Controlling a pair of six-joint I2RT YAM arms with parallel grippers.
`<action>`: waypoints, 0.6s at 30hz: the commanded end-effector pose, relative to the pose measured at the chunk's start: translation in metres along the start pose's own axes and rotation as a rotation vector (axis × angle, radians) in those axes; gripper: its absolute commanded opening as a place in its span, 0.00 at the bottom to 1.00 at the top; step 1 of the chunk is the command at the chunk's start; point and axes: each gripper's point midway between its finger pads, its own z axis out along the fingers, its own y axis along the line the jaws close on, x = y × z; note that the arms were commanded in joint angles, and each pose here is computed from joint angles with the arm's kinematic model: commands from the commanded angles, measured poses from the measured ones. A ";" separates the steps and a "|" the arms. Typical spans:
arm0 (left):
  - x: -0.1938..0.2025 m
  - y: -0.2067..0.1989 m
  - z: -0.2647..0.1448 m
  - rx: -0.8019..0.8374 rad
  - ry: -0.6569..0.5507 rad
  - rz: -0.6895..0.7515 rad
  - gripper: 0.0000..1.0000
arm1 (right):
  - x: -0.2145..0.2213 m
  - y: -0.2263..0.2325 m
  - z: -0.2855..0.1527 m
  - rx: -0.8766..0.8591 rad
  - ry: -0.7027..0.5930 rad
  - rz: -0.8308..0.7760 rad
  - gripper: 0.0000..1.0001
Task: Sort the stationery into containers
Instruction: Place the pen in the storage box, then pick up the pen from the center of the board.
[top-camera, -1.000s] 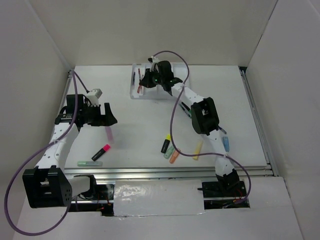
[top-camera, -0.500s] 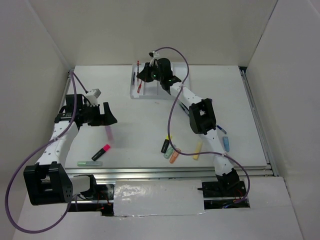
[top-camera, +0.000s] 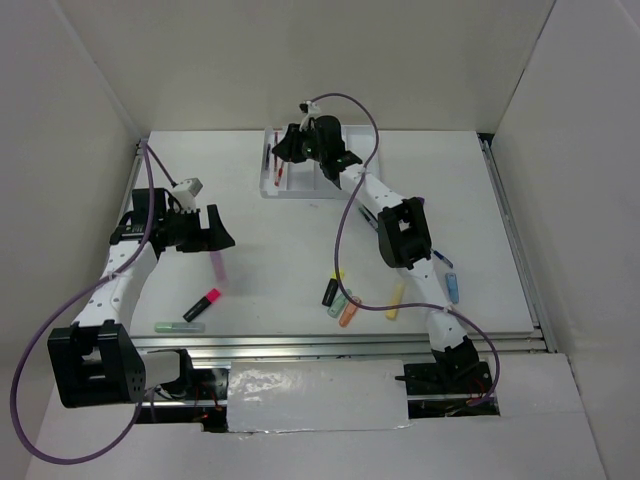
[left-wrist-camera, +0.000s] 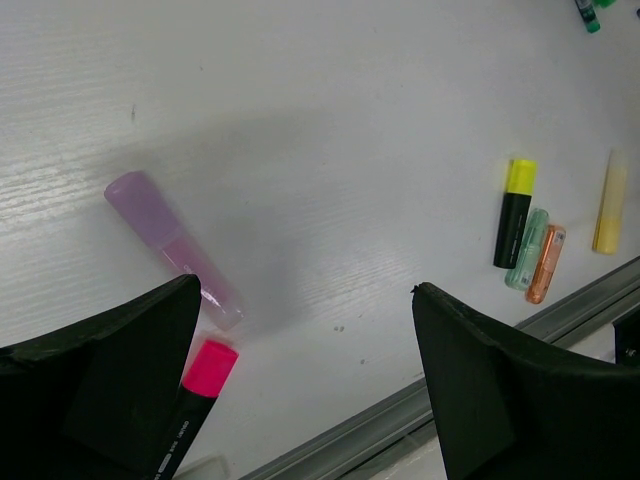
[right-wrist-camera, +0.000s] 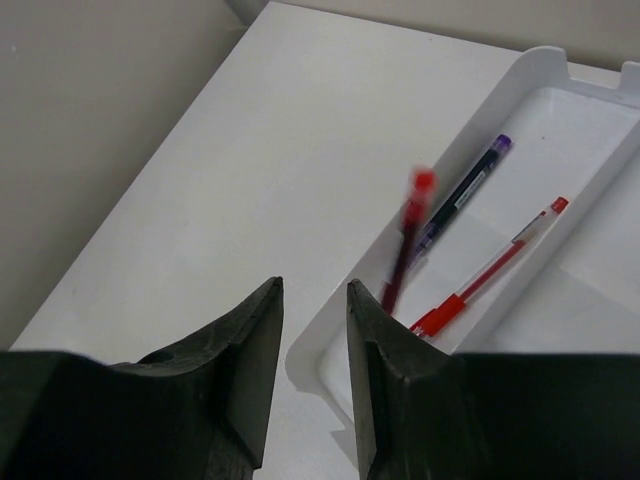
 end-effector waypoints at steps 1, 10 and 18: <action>-0.007 -0.001 0.001 0.020 -0.015 -0.003 0.99 | -0.028 0.009 0.003 -0.019 -0.083 -0.028 0.40; -0.010 -0.001 -0.002 0.011 -0.029 0.000 0.99 | -0.035 0.008 -0.006 -0.013 -0.087 -0.012 0.46; -0.033 -0.049 -0.003 0.054 -0.089 0.180 0.99 | -0.112 0.047 -0.097 0.003 -0.082 -0.115 0.46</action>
